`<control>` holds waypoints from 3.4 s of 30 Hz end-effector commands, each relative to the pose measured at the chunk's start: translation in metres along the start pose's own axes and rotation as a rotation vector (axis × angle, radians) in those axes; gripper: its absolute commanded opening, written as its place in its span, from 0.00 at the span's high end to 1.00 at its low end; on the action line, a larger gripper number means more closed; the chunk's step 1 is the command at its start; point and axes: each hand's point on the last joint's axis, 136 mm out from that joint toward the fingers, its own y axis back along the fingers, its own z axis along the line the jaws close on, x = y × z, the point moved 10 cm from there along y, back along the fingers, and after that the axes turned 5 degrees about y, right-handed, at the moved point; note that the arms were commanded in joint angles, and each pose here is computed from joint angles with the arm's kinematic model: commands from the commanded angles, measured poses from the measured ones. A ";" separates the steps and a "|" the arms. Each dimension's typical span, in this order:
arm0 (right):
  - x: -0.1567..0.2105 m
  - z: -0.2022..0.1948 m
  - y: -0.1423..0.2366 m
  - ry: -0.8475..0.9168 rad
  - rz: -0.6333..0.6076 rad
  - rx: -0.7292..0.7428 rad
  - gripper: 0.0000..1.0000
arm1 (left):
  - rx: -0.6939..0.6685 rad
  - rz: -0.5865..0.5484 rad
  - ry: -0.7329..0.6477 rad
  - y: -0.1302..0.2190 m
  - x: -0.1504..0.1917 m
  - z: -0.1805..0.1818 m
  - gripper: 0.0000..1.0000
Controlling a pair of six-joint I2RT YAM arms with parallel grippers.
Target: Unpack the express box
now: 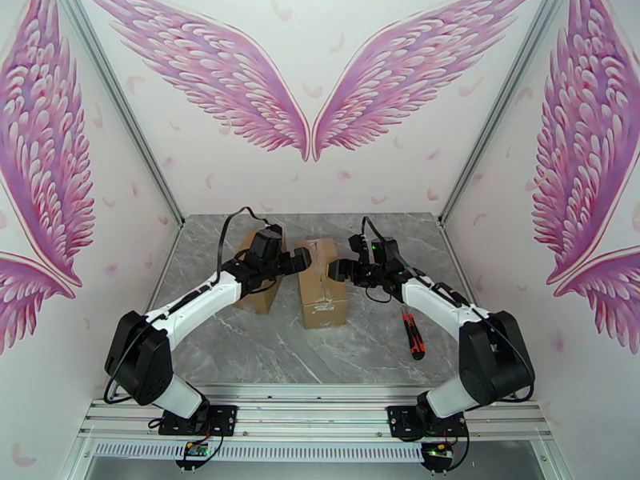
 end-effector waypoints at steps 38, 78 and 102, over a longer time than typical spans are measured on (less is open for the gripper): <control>0.099 -0.115 0.113 -0.331 0.358 1.030 0.00 | 0.224 -0.010 -0.557 0.045 0.028 -0.064 0.01; 0.087 -0.135 0.077 -0.317 0.550 0.878 0.18 | 0.246 0.001 -0.571 0.044 0.025 -0.061 0.01; 0.115 -0.135 0.084 -0.456 0.534 0.954 0.33 | 0.345 -0.026 -0.613 0.059 0.024 -0.068 0.01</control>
